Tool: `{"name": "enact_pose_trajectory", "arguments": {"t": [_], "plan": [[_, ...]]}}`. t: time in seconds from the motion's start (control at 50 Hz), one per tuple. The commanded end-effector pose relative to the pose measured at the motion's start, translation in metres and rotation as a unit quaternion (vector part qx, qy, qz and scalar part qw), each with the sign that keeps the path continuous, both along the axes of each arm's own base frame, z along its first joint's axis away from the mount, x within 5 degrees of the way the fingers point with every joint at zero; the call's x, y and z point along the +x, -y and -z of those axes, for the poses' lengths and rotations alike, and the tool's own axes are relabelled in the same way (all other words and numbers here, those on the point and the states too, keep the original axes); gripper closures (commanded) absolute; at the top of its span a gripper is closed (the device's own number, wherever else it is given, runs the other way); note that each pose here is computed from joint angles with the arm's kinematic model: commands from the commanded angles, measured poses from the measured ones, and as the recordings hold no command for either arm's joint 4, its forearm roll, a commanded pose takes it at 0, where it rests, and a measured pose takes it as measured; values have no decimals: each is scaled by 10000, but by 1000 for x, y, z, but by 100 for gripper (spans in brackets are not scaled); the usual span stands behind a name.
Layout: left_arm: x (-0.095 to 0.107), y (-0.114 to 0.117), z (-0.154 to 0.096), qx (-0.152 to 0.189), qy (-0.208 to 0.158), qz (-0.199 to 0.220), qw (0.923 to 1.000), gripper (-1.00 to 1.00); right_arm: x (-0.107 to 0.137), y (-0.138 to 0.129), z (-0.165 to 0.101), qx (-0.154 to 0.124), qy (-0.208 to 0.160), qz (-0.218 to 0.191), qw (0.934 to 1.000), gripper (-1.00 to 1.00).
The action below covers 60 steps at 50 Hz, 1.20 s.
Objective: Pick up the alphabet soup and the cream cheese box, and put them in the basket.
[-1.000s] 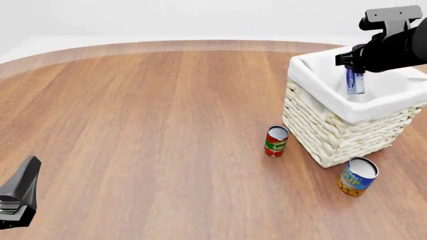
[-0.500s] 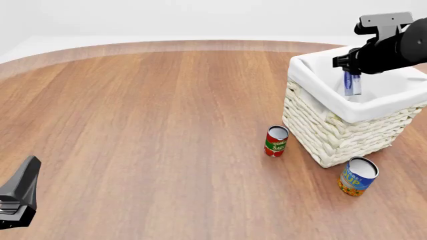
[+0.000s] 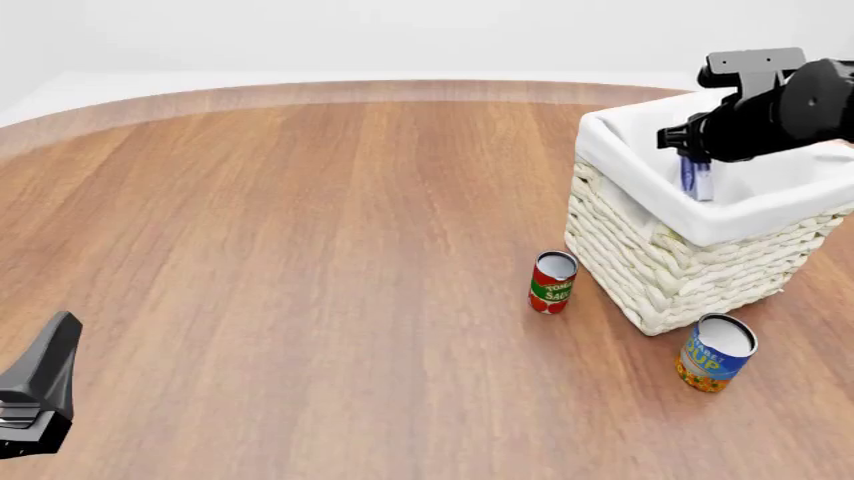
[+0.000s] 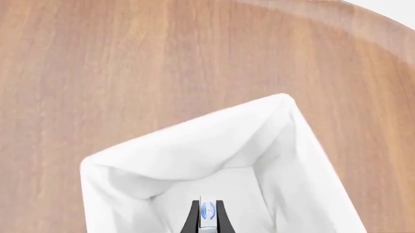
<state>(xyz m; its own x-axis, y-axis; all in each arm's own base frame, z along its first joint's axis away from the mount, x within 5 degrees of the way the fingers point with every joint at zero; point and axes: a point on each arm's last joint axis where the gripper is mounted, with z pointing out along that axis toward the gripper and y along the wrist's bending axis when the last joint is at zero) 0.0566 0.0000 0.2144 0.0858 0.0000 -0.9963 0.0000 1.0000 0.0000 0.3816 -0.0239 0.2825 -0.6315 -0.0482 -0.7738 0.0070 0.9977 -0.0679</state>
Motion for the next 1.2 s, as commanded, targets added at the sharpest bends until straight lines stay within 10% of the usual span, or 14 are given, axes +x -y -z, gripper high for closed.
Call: {"name": "enact_pose_trajectory", "arguments": {"t": [0.02, 0.16, 0.18, 1.2], "plan": [[0, 0, 0, 0, 0, 0, 10000, -100, 2, 0, 9, 56, -7, 49, 10000, 100], [0, 0, 0, 0, 0, 0, 10000, -100, 5, 1, 10, 40, -33, 36, 10000, 100], [0, 0, 0, 0, 0, 0, 10000, -100, 4, -1, 11, 57, -45, 27, 10000, -100], [0, 0, 0, 0, 0, 0, 10000, -100, -80, -28, -68, -13, 492, -373, 9981, -100]]}}
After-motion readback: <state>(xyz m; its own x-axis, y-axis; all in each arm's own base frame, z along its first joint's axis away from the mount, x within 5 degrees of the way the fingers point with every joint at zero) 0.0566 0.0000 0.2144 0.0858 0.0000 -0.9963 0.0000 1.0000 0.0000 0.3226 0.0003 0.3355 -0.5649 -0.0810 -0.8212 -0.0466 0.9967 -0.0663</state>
